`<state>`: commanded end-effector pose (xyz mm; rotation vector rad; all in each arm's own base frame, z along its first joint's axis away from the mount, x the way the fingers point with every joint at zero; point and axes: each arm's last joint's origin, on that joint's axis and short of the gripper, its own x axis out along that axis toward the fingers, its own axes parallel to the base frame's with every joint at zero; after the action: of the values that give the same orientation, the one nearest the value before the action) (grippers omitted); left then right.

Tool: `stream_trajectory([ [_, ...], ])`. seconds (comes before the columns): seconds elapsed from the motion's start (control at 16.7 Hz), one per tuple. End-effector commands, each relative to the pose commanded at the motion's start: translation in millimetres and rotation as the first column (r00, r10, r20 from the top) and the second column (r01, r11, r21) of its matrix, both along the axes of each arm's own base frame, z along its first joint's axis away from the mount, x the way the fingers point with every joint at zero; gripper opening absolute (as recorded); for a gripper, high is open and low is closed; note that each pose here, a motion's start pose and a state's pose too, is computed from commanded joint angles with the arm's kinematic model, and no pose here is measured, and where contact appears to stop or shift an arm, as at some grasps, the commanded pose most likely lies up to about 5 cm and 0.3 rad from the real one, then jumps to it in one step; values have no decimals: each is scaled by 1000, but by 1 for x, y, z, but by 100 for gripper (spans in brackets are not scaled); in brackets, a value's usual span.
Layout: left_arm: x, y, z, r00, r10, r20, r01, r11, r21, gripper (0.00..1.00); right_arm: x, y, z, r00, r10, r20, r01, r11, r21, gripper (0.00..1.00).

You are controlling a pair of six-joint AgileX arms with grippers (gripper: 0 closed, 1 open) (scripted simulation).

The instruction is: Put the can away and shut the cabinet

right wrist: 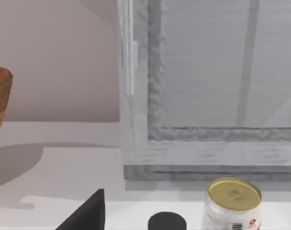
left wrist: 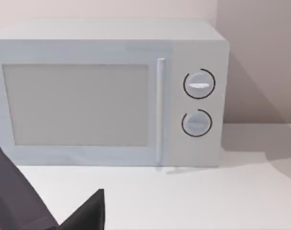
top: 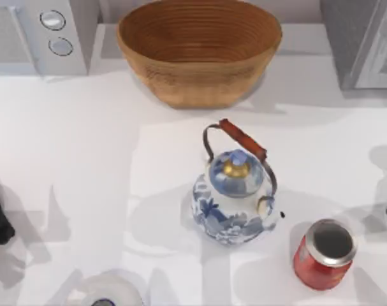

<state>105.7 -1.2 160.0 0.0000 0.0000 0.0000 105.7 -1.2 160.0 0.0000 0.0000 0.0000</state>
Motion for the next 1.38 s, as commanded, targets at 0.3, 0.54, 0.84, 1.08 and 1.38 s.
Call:
stream_trajectory([
  [0.3,0,0,0,1000,0,0,0,1000,0,100,-1,-1,18,1000,-3,26,3,1000,-10,100],
  [0.54,0,0,0,1000,0,0,0,1000,0,100,-1,-4,79,996,-32,85,36,998,-42,100],
  [0.84,0,0,0,1000,0,0,0,1000,0,100,35,-12,152,995,-74,60,80,993,-89,100],
  [1.08,0,0,0,1000,0,0,0,1000,0,100,99,-25,165,993,-87,-76,79,992,-101,100],
  [1.38,0,0,0,1000,0,0,0,1000,0,100,174,-41,93,916,-73,-395,49,996,-71,100],
])
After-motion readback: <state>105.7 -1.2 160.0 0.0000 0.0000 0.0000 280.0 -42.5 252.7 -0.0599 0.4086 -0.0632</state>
